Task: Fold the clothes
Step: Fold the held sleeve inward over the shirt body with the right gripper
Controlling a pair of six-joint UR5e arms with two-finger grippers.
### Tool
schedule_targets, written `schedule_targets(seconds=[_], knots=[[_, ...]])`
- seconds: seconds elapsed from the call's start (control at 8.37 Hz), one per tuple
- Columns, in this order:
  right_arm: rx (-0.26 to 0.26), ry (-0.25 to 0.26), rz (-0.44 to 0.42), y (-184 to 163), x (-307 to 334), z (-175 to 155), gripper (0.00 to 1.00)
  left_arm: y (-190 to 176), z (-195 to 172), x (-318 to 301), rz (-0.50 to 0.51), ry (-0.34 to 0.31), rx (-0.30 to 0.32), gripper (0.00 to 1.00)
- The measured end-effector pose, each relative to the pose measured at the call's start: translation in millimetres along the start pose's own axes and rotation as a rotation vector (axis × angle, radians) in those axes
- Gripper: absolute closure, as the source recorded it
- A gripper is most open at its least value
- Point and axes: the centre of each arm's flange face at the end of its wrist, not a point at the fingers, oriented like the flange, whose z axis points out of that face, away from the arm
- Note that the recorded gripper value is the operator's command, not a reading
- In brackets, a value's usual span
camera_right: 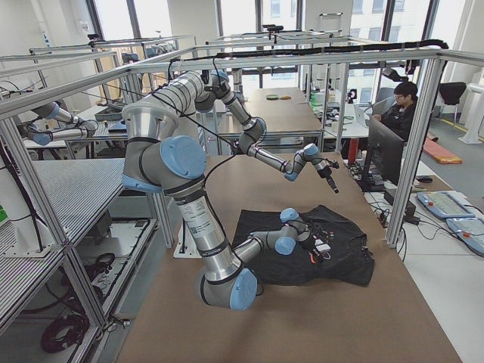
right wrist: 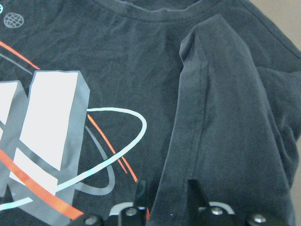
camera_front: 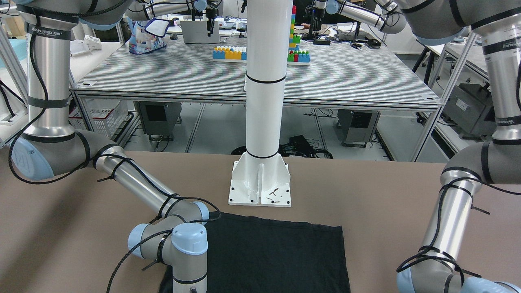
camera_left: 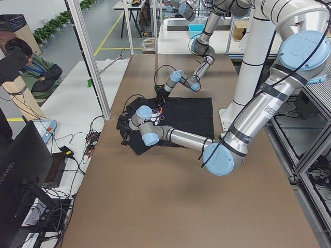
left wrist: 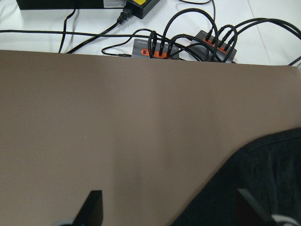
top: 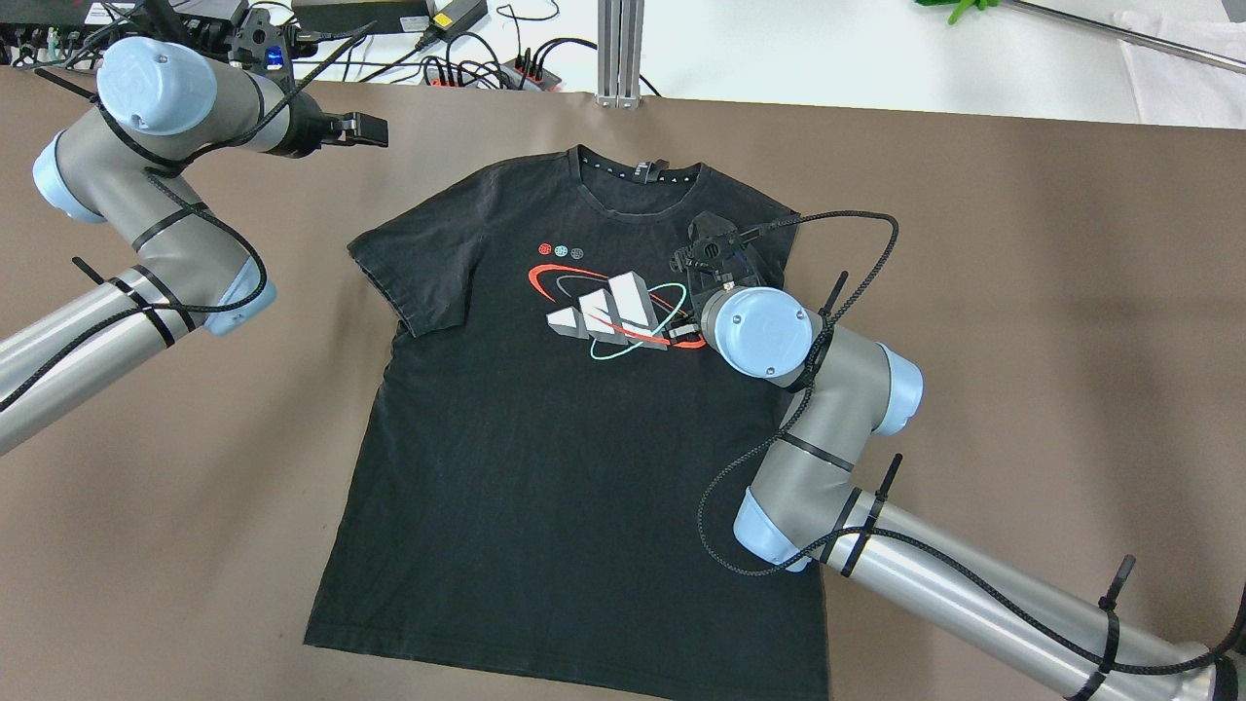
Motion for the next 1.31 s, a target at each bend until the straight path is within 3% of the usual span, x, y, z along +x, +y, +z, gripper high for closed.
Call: schedule_targets(seconds=[0.6, 0.72, 0.96, 1.31], knots=[[0.003, 0.026, -0.002, 0.4, 2.4, 6.2, 0.56, 0.2, 0.1, 1.1, -0.006, 0.001, 0.0, 0.0], [0.004, 0.028, 0.0, 2.1, 4.4, 6.2, 0.65, 0.1, 0.1, 1.3, -0.006, 0.001, 0.0, 0.0], [0.006, 0.027, 0.005, 3.4, 5.9, 5.5, 0.99, 0.0, 0.1, 1.4, -0.007, 0.002, 0.0, 0.0], [0.007, 0.027, 0.002, 3.4, 6.0, 4.8, 1.0, -0.8, -0.3, 0.8, -0.01, 0.001, 0.001, 0.0]])
